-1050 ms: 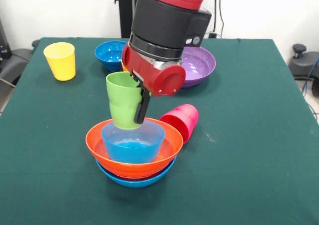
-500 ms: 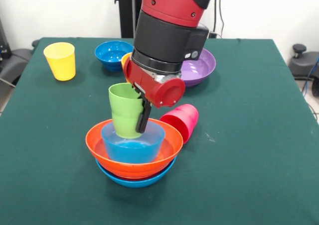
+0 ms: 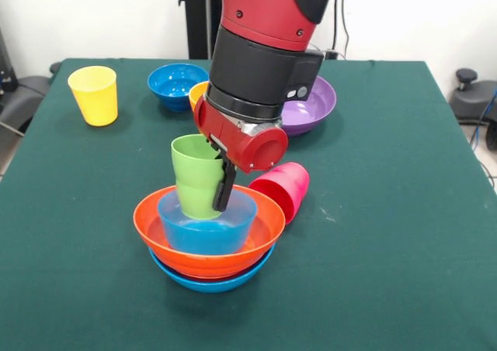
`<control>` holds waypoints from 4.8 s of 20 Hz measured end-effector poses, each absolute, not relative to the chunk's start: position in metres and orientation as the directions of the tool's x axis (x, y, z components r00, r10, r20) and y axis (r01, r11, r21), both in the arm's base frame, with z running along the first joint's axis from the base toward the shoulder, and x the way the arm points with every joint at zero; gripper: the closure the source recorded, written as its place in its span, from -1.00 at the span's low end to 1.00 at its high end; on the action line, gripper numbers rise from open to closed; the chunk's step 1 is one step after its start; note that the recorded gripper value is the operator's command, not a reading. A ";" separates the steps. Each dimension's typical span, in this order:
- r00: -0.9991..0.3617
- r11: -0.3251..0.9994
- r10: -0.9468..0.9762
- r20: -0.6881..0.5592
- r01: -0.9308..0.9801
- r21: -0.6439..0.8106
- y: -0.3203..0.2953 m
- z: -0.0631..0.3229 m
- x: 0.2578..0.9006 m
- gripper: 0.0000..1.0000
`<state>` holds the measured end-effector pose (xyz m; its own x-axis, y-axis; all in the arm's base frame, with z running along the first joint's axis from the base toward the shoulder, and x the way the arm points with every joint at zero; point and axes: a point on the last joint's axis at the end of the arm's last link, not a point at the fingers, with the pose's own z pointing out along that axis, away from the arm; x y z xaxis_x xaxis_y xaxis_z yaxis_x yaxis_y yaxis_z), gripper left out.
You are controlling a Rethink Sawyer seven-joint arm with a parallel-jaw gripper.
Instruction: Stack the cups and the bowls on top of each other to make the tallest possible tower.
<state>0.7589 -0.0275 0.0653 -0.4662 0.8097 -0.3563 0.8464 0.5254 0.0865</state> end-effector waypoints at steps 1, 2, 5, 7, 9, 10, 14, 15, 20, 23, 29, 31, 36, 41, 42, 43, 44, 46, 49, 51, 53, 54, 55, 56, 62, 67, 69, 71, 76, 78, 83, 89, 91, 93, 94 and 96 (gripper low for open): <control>-0.466 0.527 0.809 -0.359 0.845 0.090 -0.028 0.065 0.760 1.00; -0.465 0.528 0.808 -0.362 0.844 0.094 -0.027 0.065 0.760 1.00; -0.463 0.531 0.806 -0.369 0.841 0.105 -0.027 0.064 0.762 1.00; -0.463 0.533 0.805 -0.371 0.839 0.109 -0.027 0.061 0.762 1.00; -0.466 0.536 0.803 -0.371 0.837 0.109 -0.027 0.054 0.760 1.00; -0.467 0.536 0.803 -0.370 0.837 0.108 -0.027 0.052 0.760 1.00; -0.474 0.539 0.802 -0.364 0.836 0.100 -0.026 0.034 0.755 1.00; -0.475 0.540 0.801 -0.363 0.836 0.099 -0.026 0.031 0.754 1.00; -0.482 0.546 0.798 -0.361 0.832 0.097 -0.025 0.011 0.748 1.00; -0.481 0.547 0.798 -0.364 0.831 0.101 -0.025 0.011 0.749 1.00; -0.481 0.547 0.798 -0.364 0.831 0.101 -0.024 0.011 0.749 1.00; -0.481 0.547 0.798 -0.364 0.831 0.101 -0.024 0.011 0.749 1.00; -0.481 0.547 0.798 -0.364 0.831 0.101 -0.024 0.011 0.749 1.00; -0.481 0.547 0.797 -0.365 0.831 0.102 -0.024 0.011 0.749 1.00; -0.481 0.547 0.798 -0.365 0.831 0.102 -0.024 0.011 0.749 1.00; -0.481 0.547 0.798 -0.365 0.831 0.102 -0.024 0.011 0.749 1.00; -0.481 0.547 0.797 -0.365 0.831 0.102 -0.024 0.011 0.749 1.00; -0.480 0.548 0.797 -0.366 0.830 0.104 -0.024 0.011 0.748 1.00; -0.480 0.548 0.797 -0.367 0.829 0.106 -0.024 0.011 0.748 1.00; -0.480 0.549 0.797 -0.368 0.829 0.108 -0.024 0.011 0.748 1.00; -0.479 0.549 0.797 -0.369 0.829 0.109 -0.024 0.011 0.748 1.00; -0.479 0.549 0.796 -0.370 0.828 0.111 -0.024 0.010 0.748 1.00; -0.478 0.550 0.796 -0.371 0.828 0.113 -0.024 0.010 0.748 1.00; -0.478 0.550 0.796 -0.371 0.827 0.114 -0.024 0.010 0.747 1.00; -0.474 0.550 0.797 -0.375 0.826 0.124 -0.023 0.010 0.746 1.00; -0.468 0.553 0.795 -0.385 0.821 0.143 -0.022 0.009 0.745 1.00; -0.467 0.554 0.794 -0.388 0.819 0.148 -0.022 0.009 0.745 1.00; -0.466 0.555 0.794 -0.391 0.818 0.153 -0.022 0.009 0.744 1.00; -0.463 0.553 0.795 -0.391 0.818 0.157 -0.022 0.010 0.743 1.00; -0.462 0.553 0.796 -0.391 0.819 0.157 -0.022 0.010 0.742 1.00; -0.462 0.552 0.796 -0.390 0.819 0.157 -0.022 0.009 0.742 1.00; -0.459 0.549 0.799 -0.387 0.821 0.159 -0.022 0.009 0.743 1.00; -0.458 0.547 0.801 -0.386 0.822 0.159 -0.022 0.009 0.743 1.00; -0.457 0.546 0.801 -0.386 0.822 0.160 -0.022 0.009 0.743 1.00; -0.457 0.546 0.801 -0.386 0.822 0.160 -0.022 0.009 0.743 1.00; -0.458 0.546 0.802 -0.384 0.823 0.158 -0.022 0.009 0.744 1.00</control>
